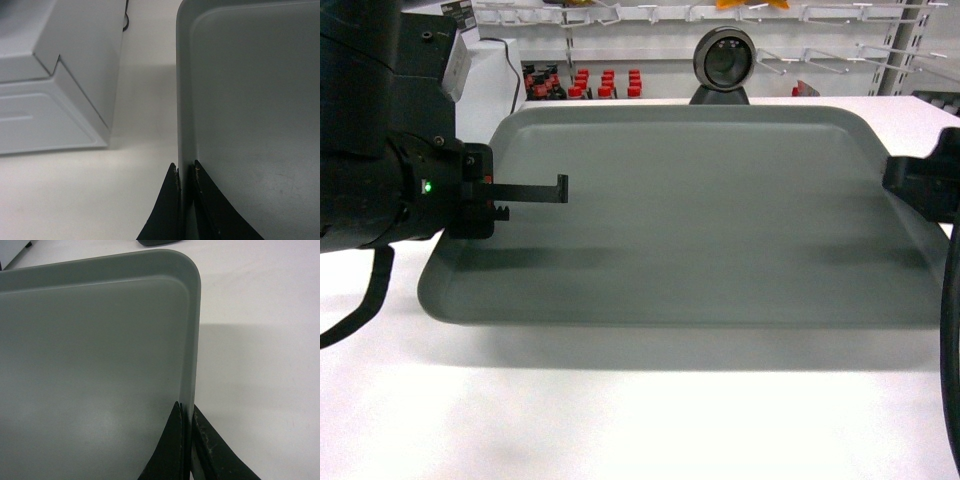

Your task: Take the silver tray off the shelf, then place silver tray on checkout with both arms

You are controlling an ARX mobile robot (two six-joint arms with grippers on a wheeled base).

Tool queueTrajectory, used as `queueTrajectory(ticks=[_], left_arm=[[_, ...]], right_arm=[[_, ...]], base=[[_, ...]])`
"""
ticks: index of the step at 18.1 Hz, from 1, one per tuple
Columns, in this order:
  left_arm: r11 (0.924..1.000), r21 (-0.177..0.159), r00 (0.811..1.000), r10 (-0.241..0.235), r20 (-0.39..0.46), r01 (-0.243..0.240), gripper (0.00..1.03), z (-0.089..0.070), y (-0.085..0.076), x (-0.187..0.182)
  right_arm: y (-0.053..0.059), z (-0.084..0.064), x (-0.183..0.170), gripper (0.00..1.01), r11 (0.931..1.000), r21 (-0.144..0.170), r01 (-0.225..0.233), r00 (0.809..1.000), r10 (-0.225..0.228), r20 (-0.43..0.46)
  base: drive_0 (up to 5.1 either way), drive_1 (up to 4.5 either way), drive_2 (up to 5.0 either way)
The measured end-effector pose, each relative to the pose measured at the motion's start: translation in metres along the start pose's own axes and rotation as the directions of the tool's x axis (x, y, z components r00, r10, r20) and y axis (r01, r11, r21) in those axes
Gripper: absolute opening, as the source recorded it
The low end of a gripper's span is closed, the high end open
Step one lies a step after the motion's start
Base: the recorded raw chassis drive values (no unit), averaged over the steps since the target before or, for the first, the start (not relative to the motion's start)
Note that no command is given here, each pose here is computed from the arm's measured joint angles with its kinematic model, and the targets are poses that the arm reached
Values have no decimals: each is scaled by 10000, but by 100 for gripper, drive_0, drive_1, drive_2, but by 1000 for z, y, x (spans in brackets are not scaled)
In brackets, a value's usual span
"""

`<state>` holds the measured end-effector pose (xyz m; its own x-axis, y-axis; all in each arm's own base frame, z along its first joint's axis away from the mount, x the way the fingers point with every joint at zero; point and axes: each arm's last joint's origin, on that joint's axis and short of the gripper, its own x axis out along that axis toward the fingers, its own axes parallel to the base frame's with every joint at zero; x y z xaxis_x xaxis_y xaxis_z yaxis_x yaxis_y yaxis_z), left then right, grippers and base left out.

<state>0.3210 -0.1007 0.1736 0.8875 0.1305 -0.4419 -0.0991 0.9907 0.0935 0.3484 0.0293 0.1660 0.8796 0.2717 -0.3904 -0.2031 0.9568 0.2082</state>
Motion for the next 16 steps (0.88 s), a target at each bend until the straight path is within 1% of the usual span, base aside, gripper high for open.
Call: queueTrajectory(ticks=[1,2,4,5,7,8,10,13,15,16], left_arm=[[10000,-25,10000,31,-80,-31,3,3,0,8],[9999,-64,9997,122,-234,-123,3,7,1,17],[9997,-119,9989,231,-414,-236,3,13,3,29],[9996,-86,9986,257,-460,-262,3,14,4,34],[9996,-4,9969,293,-732,-294,3,15,3,45],[9997,30,9957,245,-890,-244,3,15,3,49],[9996,150,9937,247,-1094,-232,3,14,1,56],[9989,391,9905,295,-1345,-245,3,11,-1,63],[9987,459,9886,299,-1474,-233,3,8,-3,65],[9986,483,9884,279,-1493,-209,3,8,-4,65]], right_arm=[[1,7,8,3,9999,-91,-49,10000,49,-30],[1,15,18,3,9997,-258,-55,10000,53,-67],[4,23,34,3,9991,-431,-54,9995,41,-298],[4,25,39,3,9990,-456,-31,9992,13,-405],[2,24,51,3,9982,-593,40,9981,-76,-607],[1,23,56,3,9973,-729,76,9979,-123,-639],[-2,18,67,3,9968,-785,171,9957,-241,-895],[-5,9,76,3,9970,-728,266,9906,-361,-1317],[-6,7,77,3,9967,-744,318,9881,-426,-1477],[-6,6,79,3,9959,-821,385,9873,-506,-1505]], base=[[0,0,0],[0,0,0],[0,0,0],[0,0,0],[0,0,0],[0,0,0],[0,0,0],[0,0,0],[0,0,0],[0,0,0]])
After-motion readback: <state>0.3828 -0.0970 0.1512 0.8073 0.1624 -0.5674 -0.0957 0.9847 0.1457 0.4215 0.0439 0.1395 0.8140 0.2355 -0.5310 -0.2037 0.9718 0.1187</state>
